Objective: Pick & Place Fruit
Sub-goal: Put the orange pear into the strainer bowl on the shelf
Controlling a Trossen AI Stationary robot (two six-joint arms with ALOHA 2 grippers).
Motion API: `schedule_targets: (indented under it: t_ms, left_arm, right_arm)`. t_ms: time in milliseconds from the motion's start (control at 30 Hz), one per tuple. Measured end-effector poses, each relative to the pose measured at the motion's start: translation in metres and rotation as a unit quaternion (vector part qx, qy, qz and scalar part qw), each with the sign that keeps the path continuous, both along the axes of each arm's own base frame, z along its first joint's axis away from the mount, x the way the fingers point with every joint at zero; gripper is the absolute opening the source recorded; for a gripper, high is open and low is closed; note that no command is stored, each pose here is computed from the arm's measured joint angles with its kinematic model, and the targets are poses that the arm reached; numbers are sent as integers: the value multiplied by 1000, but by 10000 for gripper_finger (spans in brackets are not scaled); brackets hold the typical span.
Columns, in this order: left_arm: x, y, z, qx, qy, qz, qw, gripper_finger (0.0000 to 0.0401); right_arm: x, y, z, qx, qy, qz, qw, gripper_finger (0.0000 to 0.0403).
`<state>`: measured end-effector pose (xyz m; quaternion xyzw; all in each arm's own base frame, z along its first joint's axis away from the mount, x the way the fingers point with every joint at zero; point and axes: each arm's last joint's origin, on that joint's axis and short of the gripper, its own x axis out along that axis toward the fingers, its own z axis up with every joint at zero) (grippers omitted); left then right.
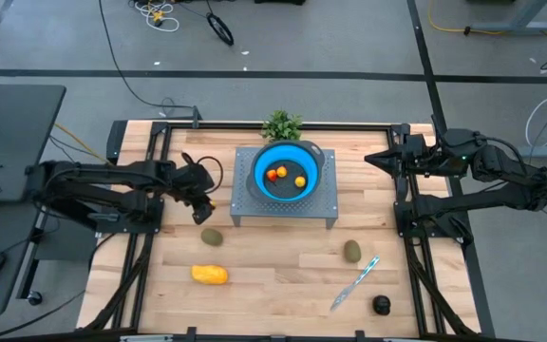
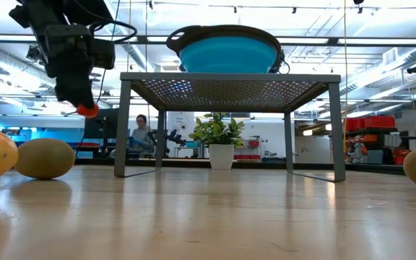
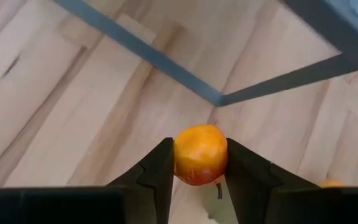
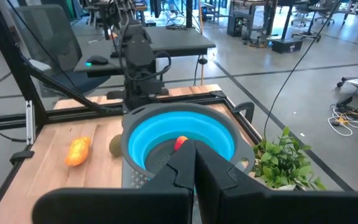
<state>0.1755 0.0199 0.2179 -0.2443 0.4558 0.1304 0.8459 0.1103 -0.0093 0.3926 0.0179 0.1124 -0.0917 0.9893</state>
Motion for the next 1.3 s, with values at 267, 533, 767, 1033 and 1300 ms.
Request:
schedule_targets:
  t_ms: [267,533,767,1033,1300]
  left_arm:
    - [0,-8,1,-1,-4,-19,1000,123]
    - [3,-12,26,8,-59,-39,997,122]
    - [11,-10,80,77,-140,-57,985,123]
    - [11,-8,117,135,-186,-60,971,125]
    - [12,-7,121,141,-196,-54,969,123]
  right_arm:
    - [0,0,0,0,0,0,1000,7]
    - [0,0,0,0,0,0,1000,7]
    - [0,0,0,0,0,0,1000,7]
    - [0,0,0,1,0,0,1000,7]
    - [0,0,0,1,0,0,1000,7]
